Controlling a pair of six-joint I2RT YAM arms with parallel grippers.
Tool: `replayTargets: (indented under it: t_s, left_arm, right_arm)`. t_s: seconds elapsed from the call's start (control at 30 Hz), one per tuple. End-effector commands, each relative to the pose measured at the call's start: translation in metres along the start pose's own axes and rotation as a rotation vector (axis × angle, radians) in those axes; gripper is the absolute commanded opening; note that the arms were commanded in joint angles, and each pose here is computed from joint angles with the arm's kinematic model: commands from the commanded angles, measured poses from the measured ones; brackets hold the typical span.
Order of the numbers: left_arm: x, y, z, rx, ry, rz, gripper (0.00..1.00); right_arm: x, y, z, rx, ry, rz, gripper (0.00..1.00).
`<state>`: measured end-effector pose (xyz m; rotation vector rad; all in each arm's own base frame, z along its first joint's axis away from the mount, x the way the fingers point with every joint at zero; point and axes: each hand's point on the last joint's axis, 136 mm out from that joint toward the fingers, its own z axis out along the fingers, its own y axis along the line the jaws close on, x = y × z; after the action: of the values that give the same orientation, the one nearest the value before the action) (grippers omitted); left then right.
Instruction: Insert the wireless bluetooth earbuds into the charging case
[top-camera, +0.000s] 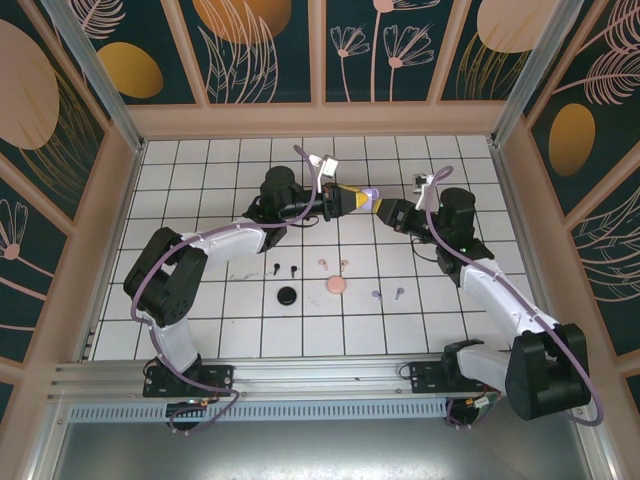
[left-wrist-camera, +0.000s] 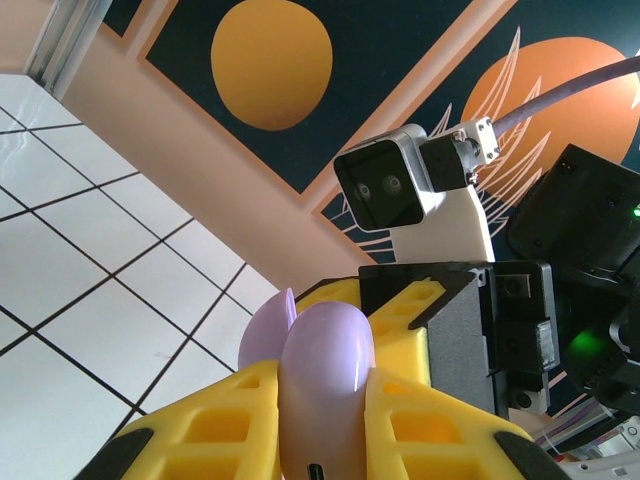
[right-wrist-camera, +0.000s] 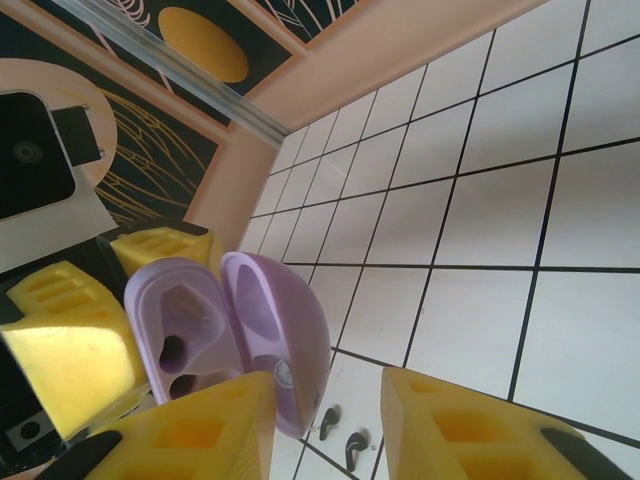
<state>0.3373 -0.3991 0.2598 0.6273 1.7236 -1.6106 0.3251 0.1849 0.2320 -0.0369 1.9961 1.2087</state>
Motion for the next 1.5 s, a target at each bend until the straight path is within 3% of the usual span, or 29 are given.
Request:
replayTargets:
  t_s: [0.0,0.33,0.6,0.7,0.73,0.87,1.0,1.2,1.47]
  left_arm:
    - [-0.014,-0.024,-0.001,0.063,-0.027,0.052,0.00]
    - [-0.012,-0.022,0.000,0.065,-0.024,0.046,0.00]
    - [-0.011,-0.021,0.000,0.061,-0.024,0.037,0.00]
    - [-0.011,-0.016,0.001,0.045,-0.026,0.029,0.00]
    - [-0.011,-0.015,0.001,0.036,-0.028,0.027,0.05]
    - [-0.015,-0.008,-0.001,-0.021,-0.042,0.036,0.45]
    - [-0.027,0.000,-0.014,-0.106,-0.070,0.075,0.64]
    - [-0.055,0.001,-0.040,-0.200,-0.058,0.174,0.75]
    - [-0.029,0.015,-0.029,-0.213,0.367,0.292,0.81]
  right_arm:
    - [-0.018,0.021,0.002,-0.058,-0.041,-0.041,0.32]
    - [-0.021,0.025,0.010,-0.073,-0.031,-0.045,0.26]
    - [-0.024,0.028,0.013,-0.066,-0.028,-0.051,0.00]
    - [-0.026,0.024,0.013,-0.040,-0.030,-0.052,0.00]
    - [-0.026,0.022,0.013,-0.029,-0.029,-0.051,0.00]
    - [-0.026,0.011,0.012,0.038,-0.026,-0.051,0.00]
    - [-0.026,0.001,0.009,0.089,-0.015,-0.058,0.00]
    - [-0.028,-0.008,0.002,0.162,0.001,-0.115,0.00]
    - [-0.027,-0.017,-0.003,0.279,0.092,-0.325,0.00]
